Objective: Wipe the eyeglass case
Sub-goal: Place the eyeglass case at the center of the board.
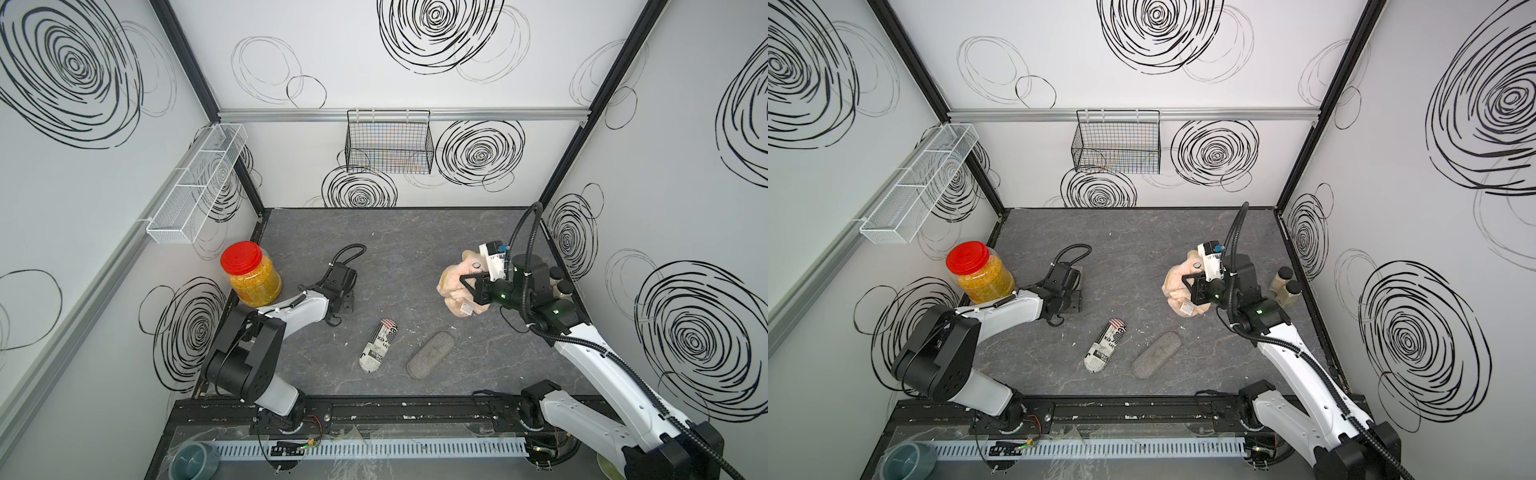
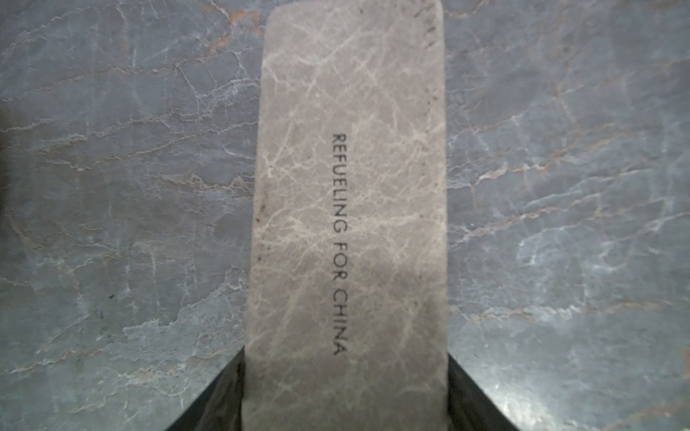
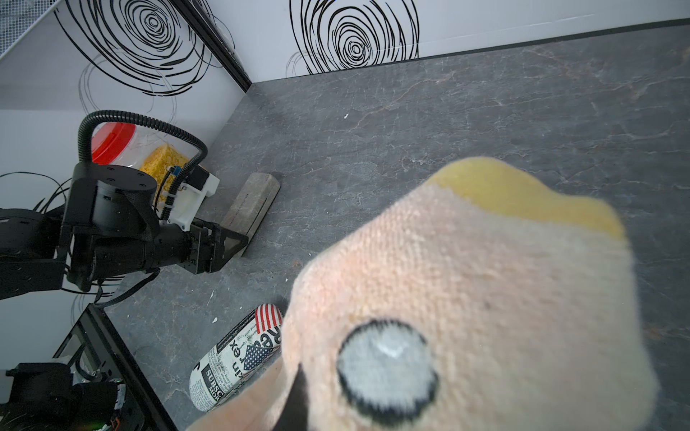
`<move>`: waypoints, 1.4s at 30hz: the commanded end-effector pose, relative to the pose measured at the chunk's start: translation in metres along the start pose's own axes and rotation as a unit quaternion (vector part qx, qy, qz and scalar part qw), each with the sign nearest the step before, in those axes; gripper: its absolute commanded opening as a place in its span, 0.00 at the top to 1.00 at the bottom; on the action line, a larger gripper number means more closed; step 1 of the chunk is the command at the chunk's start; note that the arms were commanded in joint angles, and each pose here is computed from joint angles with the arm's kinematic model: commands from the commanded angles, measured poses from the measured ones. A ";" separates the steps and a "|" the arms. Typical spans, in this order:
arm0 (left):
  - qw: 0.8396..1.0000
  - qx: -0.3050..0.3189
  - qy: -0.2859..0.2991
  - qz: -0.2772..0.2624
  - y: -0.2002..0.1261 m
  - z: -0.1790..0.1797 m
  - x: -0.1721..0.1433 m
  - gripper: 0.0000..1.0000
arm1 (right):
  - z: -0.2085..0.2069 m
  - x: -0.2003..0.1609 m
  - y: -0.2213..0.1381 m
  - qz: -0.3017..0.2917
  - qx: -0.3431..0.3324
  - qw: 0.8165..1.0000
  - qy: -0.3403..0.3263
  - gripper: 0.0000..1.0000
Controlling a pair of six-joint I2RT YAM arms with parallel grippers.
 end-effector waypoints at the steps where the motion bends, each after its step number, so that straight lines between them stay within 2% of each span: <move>1: 1.000 -0.005 -0.007 -0.021 0.000 -0.001 0.015 0.30 | 0.001 0.004 -0.002 -0.013 0.005 1.000 -0.006 0.99; 11: 1.000 -0.008 -0.006 -0.025 0.007 -0.001 0.025 0.29 | 0.001 0.003 -0.001 -0.009 0.005 1.000 -0.005 0.99; 21: 0.999 -0.022 -0.012 -0.036 0.017 -0.010 0.053 0.29 | 0.001 0.003 0.001 -0.005 0.005 1.000 -0.004 0.99; 27: 0.999 -0.023 -0.014 -0.036 0.024 -0.014 0.059 0.28 | 0.000 0.001 0.000 -0.003 0.002 1.000 -0.004 0.99; 33: 0.998 -0.033 -0.019 -0.050 0.016 -0.016 0.063 0.17 | -0.001 0.001 0.000 -0.002 0.001 1.000 -0.004 0.99; 42: 0.995 -0.040 -0.001 -0.091 -0.037 -0.020 0.087 0.02 | 0.002 -0.002 0.005 0.006 0.012 1.000 0.005 0.99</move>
Point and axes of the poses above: each gripper's point midway between its finger pads, its own y axis out along the fingers, its own z axis along the line the jaws close on, x = y × z, the point moved 2 cm from there along -y, back along the fingers
